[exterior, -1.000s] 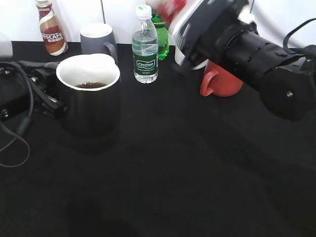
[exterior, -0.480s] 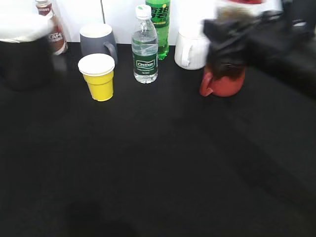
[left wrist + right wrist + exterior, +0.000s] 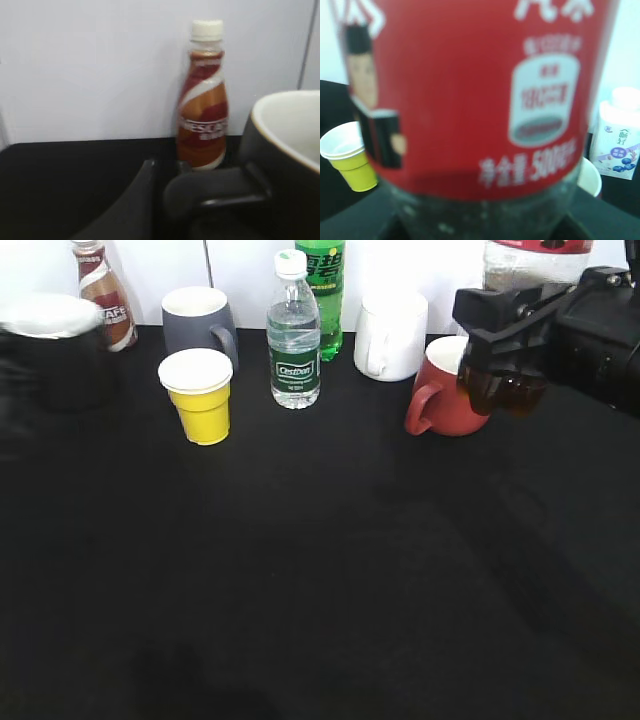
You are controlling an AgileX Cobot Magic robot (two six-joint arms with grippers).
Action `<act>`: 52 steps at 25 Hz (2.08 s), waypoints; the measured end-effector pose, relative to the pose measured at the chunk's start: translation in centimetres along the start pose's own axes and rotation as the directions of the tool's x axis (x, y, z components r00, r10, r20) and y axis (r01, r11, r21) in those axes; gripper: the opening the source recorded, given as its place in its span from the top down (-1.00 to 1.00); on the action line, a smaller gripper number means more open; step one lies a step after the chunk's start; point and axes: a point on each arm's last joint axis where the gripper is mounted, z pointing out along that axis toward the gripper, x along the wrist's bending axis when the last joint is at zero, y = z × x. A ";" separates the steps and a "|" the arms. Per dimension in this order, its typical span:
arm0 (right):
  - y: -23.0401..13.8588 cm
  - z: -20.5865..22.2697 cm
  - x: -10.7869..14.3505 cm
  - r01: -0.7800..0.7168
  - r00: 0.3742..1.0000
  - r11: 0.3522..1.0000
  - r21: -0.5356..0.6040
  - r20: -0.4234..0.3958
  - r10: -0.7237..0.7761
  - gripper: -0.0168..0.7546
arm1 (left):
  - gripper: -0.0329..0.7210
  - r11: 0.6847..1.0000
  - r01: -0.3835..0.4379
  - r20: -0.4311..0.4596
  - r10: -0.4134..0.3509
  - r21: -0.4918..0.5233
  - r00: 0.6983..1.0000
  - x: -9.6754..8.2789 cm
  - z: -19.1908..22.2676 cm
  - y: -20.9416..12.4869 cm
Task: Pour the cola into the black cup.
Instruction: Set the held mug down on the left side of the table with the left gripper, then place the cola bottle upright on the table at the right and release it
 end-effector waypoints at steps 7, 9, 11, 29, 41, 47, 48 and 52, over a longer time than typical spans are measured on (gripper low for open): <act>0.0 0.0 0.0 0.000 1.000 1.000 -0.002 0.000 0.000 -0.05 | 0.75 1.000 0.017 0.017 -0.017 0.021 1.000 -1.0 4.4 -3.3; 0.0 0.0 0.0 0.000 1.000 1.000 -0.002 0.000 0.000 -0.05 | 0.75 0.999 0.018 0.018 -0.019 0.030 1.000 -1.0 5.0 -4.0; 0.1 0.0 0.0 0.000 1.000 1.000 -0.003 0.000 0.000 -0.05 | 0.74 0.999 0.024 0.017 -0.025 0.033 1.000 -1.0 5.1 -4.2; -3.3 4.1 -15.1 0.016 0.906 0.983 -0.181 0.419 0.062 -0.05 | 0.03 0.947 0.040 -0.019 -0.036 0.319 0.999 -3.1 -10.7 5.9; -12.0 13.8 -17.9 0.043 0.953 0.994 -0.096 0.302 -0.012 -0.25 | 0.03 0.925 0.026 0.005 -0.030 0.379 1.000 -3.8 -11.3 5.7; -11.9 12.0 -17.2 0.033 0.953 0.996 -0.080 0.302 -0.007 -0.60 | 0.03 0.927 0.026 0.006 -0.030 0.375 1.000 -3.8 -11.3 5.8; -11.9 11.1 -16.9 0.026 0.953 0.998 -0.063 0.303 -0.006 -0.60 | 0.03 0.927 0.026 0.005 -0.031 0.375 1.000 -3.8 -11.3 5.8; -10.1 7.3 -15.3 -0.004 0.952 1.000 -0.021 0.307 0.010 -0.60 | 0.03 0.921 0.024 -0.006 -0.023 0.389 1.000 -3.8 -12.8 7.3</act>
